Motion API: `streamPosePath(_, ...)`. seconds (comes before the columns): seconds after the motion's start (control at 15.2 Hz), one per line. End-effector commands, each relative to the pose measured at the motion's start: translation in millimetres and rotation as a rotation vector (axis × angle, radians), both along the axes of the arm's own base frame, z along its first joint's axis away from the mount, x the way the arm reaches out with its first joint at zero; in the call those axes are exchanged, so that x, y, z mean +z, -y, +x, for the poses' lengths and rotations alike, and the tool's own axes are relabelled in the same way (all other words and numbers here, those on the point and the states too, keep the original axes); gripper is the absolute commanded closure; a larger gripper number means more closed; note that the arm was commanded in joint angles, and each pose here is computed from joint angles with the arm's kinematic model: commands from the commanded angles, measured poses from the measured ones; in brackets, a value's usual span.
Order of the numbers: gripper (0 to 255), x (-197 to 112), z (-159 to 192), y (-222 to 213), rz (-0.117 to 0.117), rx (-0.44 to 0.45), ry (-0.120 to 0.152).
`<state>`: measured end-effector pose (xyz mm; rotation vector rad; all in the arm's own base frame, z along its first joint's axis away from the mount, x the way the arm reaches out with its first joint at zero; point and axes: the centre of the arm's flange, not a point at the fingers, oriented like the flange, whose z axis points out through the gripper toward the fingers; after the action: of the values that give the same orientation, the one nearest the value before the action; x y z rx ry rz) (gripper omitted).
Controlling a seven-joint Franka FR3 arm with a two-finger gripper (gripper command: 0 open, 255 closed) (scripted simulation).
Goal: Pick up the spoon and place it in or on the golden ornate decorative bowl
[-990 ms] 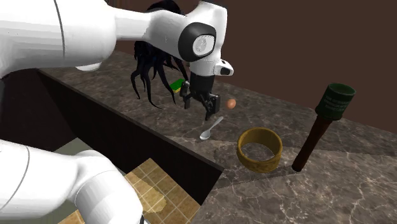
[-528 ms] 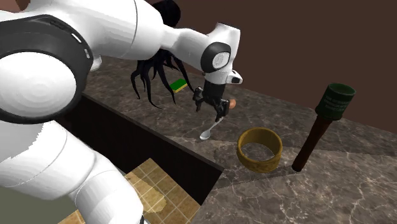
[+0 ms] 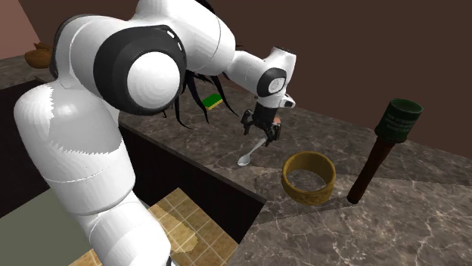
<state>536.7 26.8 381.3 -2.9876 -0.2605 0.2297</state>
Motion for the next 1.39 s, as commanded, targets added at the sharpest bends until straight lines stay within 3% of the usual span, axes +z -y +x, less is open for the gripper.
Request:
streamPosePath(0.0,0,-14.6,10.1,-2.7,0.004,0.005,-0.003)
streamPosePath(0.46,0,-48.6,4.3,-6.9,0.004,0.005,-0.003)
streamPosePath(0.99,0,-48.6,4.3,-6.9,0.004,0.005,-0.003)
streamPosePath(1.06,255,-48.6,4.3,-6.9,0.004,0.005,-0.003)
streamPosePath(1.32,255,-48.6,4.6,-7.0,0.004,0.005,-0.003)
